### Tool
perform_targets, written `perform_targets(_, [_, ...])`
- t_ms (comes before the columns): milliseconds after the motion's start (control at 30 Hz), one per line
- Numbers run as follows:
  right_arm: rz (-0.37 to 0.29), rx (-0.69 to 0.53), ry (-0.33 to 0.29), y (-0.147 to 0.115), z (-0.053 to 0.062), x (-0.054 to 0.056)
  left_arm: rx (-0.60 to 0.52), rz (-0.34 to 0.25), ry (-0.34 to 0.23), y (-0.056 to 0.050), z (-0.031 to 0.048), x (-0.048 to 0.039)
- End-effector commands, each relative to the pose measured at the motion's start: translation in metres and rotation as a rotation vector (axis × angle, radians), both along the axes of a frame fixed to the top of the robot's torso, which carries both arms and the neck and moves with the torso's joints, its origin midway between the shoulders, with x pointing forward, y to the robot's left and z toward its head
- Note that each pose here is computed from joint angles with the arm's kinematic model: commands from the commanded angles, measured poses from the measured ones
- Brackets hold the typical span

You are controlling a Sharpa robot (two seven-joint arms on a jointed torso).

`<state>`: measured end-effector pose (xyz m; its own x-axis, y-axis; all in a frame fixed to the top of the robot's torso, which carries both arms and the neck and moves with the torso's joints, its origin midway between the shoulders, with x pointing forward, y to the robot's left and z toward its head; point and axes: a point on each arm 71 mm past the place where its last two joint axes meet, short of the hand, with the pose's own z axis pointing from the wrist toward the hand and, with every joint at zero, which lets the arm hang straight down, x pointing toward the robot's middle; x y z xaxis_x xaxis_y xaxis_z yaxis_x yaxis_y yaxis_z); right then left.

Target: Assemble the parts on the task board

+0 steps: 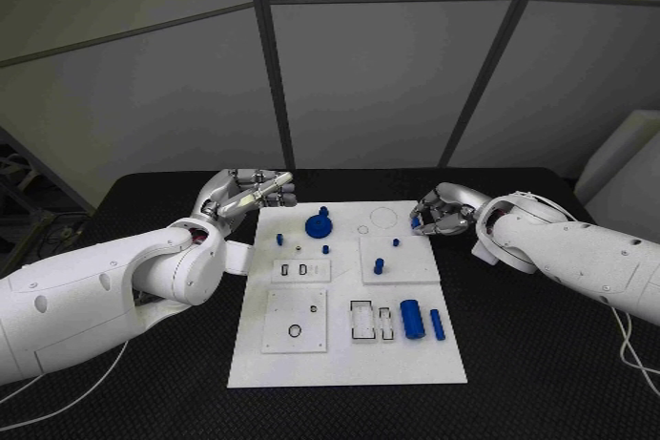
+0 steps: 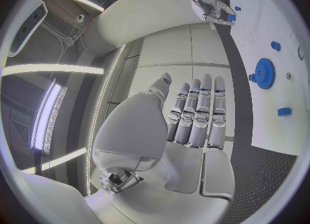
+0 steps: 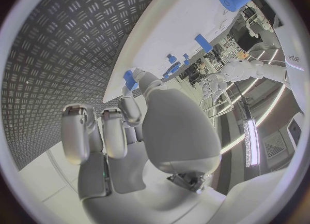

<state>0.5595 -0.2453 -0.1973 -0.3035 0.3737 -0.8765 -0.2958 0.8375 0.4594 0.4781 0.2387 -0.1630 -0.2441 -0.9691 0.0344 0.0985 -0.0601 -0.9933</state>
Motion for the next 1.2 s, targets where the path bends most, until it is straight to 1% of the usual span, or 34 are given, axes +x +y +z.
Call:
perform_targets(33, [0.005, -0.007, 0.003, 0.001, 0.0, 0.0, 0.002, -0.01, -0.009, -0.001, 0.0013, -0.0001])
perform_targets(467, [-0.005, -0.005, -0.008, 0.002, 0.001, 0.001, 0.002, -0.009, -0.008, -0.001, 0.0013, -0.0004])
perform_targets(700, [-0.019, 0.011, -0.053, 0.002, 0.005, 0.001, 0.003, -0.009, -0.008, -0.001, 0.0013, -0.0004])
perform_targets(833, [-0.028, 0.02, -0.076, 0.004, 0.007, -0.001, 0.003, -0.009, -0.008, -0.001, 0.0013, -0.0004])
perform_targets(933, [-0.029, 0.028, -0.083, 0.006, 0.01, -0.005, 0.003, -0.008, -0.008, 0.0, 0.0013, -0.0005])
perform_targets(1033, [-0.023, 0.037, -0.083, 0.011, 0.013, -0.011, 0.004, -0.007, -0.007, 0.0, 0.0013, -0.0006])
perform_targets(1200, [0.001, 0.05, -0.076, 0.029, 0.019, -0.023, 0.004, -0.006, -0.006, 0.001, 0.0014, -0.0009])
